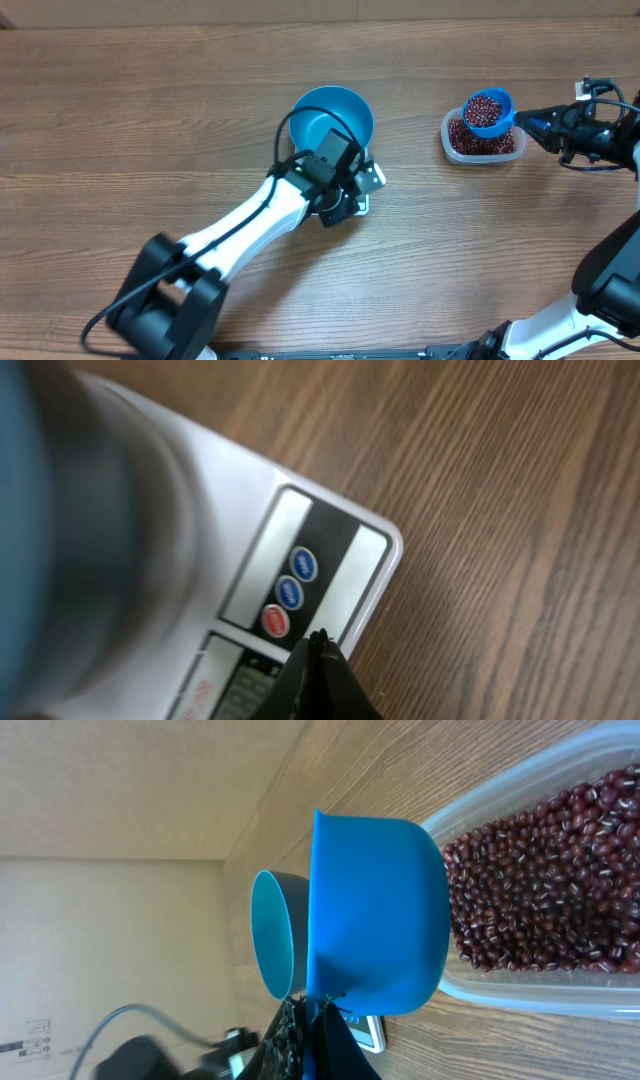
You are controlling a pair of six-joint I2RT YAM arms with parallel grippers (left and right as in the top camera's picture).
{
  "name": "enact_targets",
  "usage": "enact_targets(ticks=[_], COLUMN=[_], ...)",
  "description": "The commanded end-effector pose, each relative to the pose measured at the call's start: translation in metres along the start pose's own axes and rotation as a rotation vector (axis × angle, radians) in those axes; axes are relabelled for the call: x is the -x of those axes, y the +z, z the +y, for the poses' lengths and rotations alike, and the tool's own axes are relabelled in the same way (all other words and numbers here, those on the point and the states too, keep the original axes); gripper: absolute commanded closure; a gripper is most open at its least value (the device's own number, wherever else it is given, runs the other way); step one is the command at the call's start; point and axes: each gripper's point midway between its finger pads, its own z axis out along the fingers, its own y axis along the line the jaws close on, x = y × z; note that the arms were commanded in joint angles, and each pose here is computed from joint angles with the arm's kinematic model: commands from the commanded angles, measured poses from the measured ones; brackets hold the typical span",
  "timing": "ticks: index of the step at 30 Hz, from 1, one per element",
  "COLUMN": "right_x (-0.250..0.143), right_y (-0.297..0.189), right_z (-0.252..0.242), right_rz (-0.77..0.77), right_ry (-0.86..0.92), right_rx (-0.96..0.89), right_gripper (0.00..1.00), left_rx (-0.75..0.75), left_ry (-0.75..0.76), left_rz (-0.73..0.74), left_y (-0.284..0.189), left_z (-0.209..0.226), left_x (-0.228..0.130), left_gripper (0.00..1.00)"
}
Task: Scoop item into bowl and weigh 150g on scale
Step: 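Raise the left gripper from the scale up over the teal bowl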
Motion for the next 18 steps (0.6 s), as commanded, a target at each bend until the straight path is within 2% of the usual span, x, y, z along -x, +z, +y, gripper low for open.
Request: enact_targets(ticks=[1,8,18], right_x=[0.001,0.002,0.002], right_y=[0.001,0.001,0.001], right_z=[0.002,0.002,0.002], right_rz=[-0.002,-0.005,-0.006], right_ry=[0.012,0.009,0.008], right_rx=[0.023,0.023,0.023], right_gripper=[0.96,0.96,0.96], left_rx=[0.053,0.099,0.194], left_ry=[0.021,0.01,-0.135], left_rz=[-0.122,-0.194,-0.245], left_y=[-0.041,-0.069,-0.09], left_z=[0.008,0.019,0.084], left_x=[0.03,0.041,0.039], left_gripper=[0.96,0.96,0.96])
